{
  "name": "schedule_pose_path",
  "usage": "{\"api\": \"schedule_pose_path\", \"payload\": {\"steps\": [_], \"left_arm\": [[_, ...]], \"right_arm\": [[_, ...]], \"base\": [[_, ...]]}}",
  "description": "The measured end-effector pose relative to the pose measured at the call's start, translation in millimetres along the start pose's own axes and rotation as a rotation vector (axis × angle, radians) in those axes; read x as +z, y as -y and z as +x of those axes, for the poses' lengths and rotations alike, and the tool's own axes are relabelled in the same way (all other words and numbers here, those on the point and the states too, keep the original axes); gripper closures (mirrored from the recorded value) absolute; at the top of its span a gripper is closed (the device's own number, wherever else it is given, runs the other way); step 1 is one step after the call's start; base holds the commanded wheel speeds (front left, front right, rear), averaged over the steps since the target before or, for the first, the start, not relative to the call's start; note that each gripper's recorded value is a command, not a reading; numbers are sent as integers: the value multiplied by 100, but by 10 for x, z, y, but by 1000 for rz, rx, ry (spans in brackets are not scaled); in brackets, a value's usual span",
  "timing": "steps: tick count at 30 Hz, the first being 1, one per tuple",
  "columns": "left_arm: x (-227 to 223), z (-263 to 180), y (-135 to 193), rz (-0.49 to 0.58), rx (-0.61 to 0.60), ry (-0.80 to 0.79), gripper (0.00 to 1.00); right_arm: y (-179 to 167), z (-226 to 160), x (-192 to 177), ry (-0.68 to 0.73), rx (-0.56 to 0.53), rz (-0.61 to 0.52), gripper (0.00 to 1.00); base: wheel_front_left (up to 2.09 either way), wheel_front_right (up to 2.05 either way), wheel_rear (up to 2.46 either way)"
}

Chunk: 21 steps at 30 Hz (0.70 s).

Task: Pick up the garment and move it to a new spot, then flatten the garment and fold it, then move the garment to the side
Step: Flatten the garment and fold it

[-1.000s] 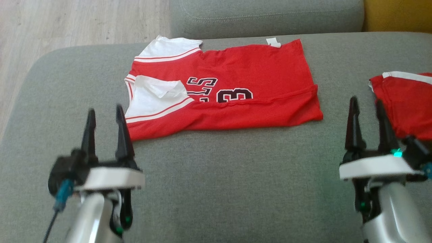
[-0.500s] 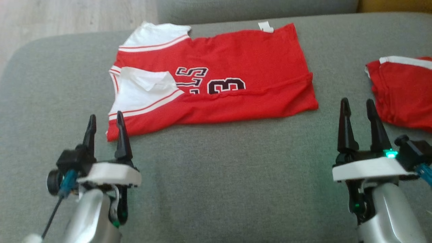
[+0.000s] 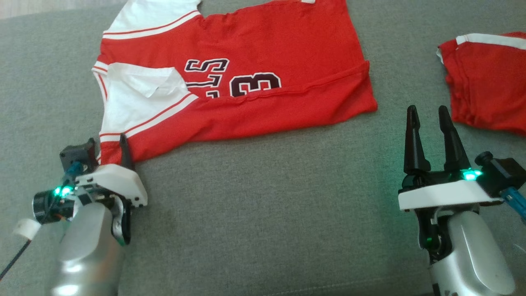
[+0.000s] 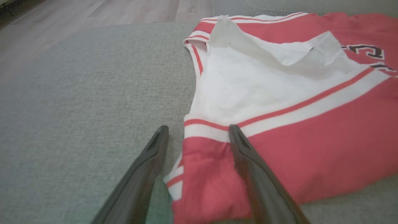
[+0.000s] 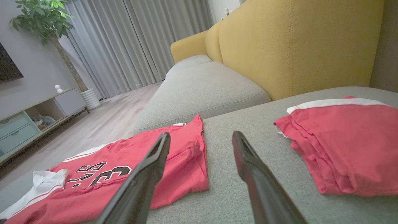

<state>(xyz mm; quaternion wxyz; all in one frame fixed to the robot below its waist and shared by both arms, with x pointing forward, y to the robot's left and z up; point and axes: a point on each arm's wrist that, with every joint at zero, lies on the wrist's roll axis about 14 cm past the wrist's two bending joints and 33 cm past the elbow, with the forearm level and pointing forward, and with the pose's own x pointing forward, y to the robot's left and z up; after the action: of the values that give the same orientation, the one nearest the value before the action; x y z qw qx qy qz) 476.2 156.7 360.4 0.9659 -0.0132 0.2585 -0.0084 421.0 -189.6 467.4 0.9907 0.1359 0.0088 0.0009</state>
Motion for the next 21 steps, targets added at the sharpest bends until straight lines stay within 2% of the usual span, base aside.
{"api": "schedule_pose_path", "payload": {"steps": [10,11,12,14,21], "left_arm": [[-75,84,-13,21,5,-109,0],[-71,81,-5,19,-2,-115,62],[-62,75,14,19,-12,-117,100],[-44,49,80,17,-32,-109,100],[302,-128,171,8,-92,127,100]], "right_arm": [[41,-27,24,7,-15,20,0],[38,-29,22,5,-15,21,0],[30,-33,13,2,-13,21,0],[5,-43,-22,-10,-5,17,0],[89,26,-398,-173,-12,-100,0]], "base": [[0,0,0],[0,0,0],[0,0,0],[0,0,0],[0,0,0]]}}
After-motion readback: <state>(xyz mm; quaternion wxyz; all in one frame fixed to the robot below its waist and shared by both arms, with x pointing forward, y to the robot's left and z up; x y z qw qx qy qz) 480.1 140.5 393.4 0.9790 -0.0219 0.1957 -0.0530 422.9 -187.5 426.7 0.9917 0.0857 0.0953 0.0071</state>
